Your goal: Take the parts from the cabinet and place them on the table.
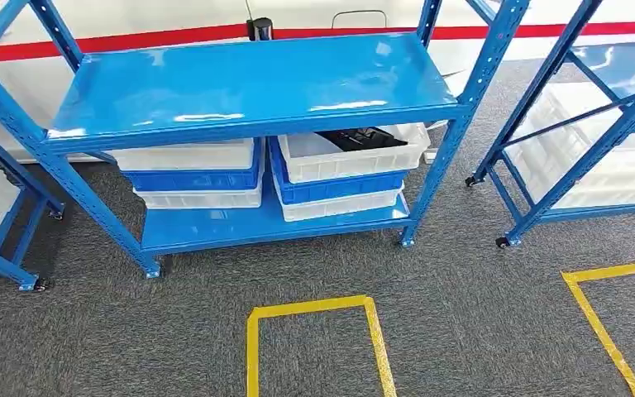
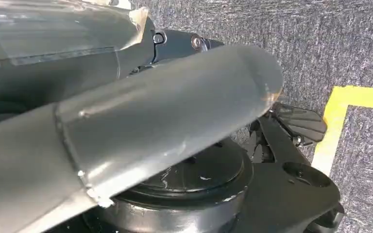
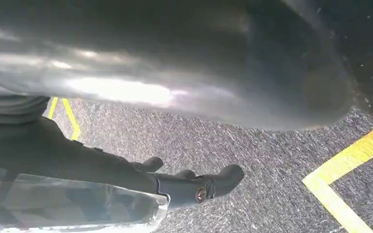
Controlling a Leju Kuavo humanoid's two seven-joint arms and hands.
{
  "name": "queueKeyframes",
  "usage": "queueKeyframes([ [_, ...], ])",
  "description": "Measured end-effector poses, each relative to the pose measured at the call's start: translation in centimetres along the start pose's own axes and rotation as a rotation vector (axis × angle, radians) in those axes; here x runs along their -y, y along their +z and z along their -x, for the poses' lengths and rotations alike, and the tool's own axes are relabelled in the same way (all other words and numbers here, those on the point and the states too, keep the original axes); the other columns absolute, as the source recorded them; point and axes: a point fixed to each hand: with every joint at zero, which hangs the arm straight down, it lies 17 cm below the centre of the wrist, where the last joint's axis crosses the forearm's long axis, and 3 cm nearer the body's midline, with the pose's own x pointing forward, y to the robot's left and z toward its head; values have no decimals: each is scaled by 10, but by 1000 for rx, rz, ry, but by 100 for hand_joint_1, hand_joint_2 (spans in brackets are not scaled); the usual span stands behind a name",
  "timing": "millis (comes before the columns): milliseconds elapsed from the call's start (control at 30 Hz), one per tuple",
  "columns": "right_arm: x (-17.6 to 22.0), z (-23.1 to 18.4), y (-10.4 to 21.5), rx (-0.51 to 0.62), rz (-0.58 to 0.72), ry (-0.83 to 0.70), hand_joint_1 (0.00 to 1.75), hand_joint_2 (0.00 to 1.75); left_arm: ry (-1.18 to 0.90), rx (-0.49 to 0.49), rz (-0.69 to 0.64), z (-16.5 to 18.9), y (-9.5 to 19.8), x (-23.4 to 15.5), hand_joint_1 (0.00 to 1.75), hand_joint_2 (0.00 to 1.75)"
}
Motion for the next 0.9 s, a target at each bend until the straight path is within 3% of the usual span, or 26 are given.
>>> queueKeyframes([
  [900,3,-6,0,21,20,27,0,0,3,-1,-12,0,0,0,0,0],
])
